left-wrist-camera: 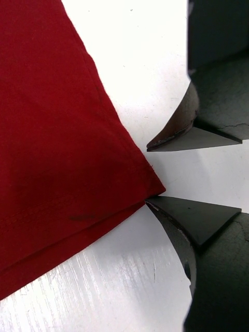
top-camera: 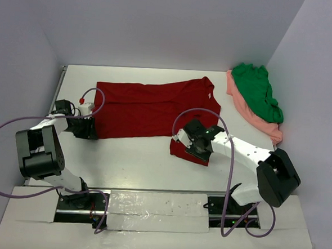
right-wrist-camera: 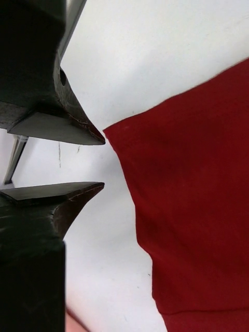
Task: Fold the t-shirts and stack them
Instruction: Grap the side of the flattened tshirt closest away from the robot with both arms
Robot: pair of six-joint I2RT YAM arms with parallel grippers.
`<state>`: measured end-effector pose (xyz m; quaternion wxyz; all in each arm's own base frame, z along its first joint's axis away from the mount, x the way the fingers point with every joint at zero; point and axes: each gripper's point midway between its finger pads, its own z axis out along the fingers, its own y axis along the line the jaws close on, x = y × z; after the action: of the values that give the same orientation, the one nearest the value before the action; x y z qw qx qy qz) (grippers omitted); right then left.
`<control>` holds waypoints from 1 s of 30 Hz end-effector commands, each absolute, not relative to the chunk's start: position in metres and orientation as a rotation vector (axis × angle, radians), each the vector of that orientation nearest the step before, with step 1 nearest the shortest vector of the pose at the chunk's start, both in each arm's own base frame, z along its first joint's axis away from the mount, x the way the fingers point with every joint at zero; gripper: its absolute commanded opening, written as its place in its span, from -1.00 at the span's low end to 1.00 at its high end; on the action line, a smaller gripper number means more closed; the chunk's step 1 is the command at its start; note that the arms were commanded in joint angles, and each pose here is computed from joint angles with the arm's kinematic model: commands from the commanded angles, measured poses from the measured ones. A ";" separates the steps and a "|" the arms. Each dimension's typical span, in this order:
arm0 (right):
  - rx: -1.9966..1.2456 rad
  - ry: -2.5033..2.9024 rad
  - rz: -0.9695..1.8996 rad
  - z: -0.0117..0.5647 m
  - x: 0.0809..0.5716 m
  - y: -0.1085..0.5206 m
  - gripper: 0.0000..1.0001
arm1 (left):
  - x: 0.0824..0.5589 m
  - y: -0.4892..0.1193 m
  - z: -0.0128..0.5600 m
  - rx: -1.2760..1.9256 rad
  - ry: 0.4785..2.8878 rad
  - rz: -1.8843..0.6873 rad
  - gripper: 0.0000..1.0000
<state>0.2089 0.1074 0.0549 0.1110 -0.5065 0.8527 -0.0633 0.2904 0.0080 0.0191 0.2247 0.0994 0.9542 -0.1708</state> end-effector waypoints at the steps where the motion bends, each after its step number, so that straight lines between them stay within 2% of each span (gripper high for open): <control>1: -1.525 2.400 -0.324 0.057 0.216 0.102 -0.16 | 0.291 0.009 0.029 0.277 2.607 -0.458 -0.03; 3: -1.546 2.423 -0.338 0.048 0.211 0.100 -0.16 | 0.291 0.009 0.028 0.275 2.608 -0.459 -0.09; 7: -1.592 2.446 -0.335 0.036 0.204 0.100 -0.17 | 0.290 0.010 0.026 0.274 2.616 -0.464 -0.36; 12: -1.583 2.449 -0.328 0.036 0.206 0.102 -0.17 | 0.289 0.010 0.026 0.283 2.619 -0.455 -0.52; 30: -1.726 2.416 -0.071 0.034 0.173 0.120 -0.11 | 0.289 0.011 0.029 0.281 2.609 -0.442 -0.62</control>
<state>0.1792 0.1100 0.0292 0.0748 -0.5669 0.8188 -0.0515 0.2886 0.0092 0.0204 0.2243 0.0981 0.9553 -0.1658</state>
